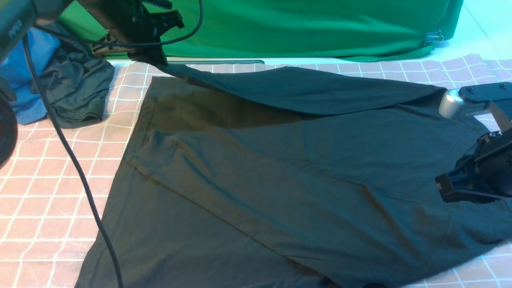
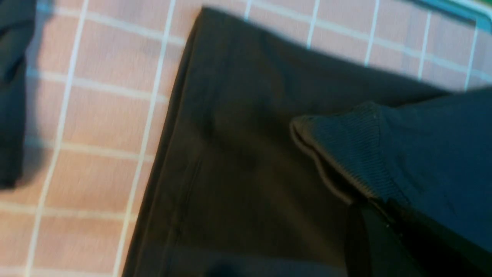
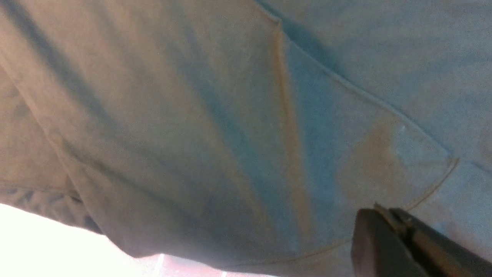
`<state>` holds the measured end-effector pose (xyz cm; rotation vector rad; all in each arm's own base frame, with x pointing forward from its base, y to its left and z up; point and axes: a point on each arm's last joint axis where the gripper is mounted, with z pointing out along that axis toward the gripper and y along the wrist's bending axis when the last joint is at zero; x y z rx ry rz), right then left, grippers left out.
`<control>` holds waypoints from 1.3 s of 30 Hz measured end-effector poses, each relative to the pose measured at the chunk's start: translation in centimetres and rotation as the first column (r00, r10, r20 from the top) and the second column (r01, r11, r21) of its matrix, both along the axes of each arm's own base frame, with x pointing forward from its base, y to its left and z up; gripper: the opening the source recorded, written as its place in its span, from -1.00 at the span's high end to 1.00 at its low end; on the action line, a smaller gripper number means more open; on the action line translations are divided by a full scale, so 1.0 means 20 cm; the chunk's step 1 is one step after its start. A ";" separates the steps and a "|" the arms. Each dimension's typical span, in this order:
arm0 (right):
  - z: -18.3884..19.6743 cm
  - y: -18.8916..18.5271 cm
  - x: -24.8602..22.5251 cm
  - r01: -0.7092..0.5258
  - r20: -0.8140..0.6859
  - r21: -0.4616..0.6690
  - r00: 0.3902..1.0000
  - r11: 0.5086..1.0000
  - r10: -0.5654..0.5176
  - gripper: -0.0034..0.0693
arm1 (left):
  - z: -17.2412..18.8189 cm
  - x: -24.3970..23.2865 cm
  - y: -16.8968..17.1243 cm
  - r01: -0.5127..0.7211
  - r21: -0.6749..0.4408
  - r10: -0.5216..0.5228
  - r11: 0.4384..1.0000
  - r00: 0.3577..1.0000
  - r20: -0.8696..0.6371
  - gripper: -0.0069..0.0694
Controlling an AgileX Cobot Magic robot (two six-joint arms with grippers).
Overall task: Fold a long-sleeved shirt over a pink coffee tablecloth.
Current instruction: 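Fold the left side of the dark shirt inward over its body with the left gripper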
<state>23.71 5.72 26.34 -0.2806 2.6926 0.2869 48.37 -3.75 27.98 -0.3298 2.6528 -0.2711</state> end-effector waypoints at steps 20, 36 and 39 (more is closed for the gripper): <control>0.01 0.00 0.02 -0.010 0.057 -0.006 0.998 1.000 0.011 0.78 | -0.07 -0.30 -0.13 0.039 0.120 -0.010 0.992 0.972 -0.235 0.74; 0.01 0.00 0.02 -0.029 0.068 -0.016 0.997 0.999 0.030 0.78 | -0.30 -0.43 -0.11 0.032 0.127 0.021 0.991 0.920 -0.391 0.74; 0.01 0.00 0.02 -0.029 0.068 -0.016 0.997 0.999 0.030 0.78 | -0.30 -0.43 -0.11 0.032 0.127 0.021 0.991 0.919 -0.393 0.74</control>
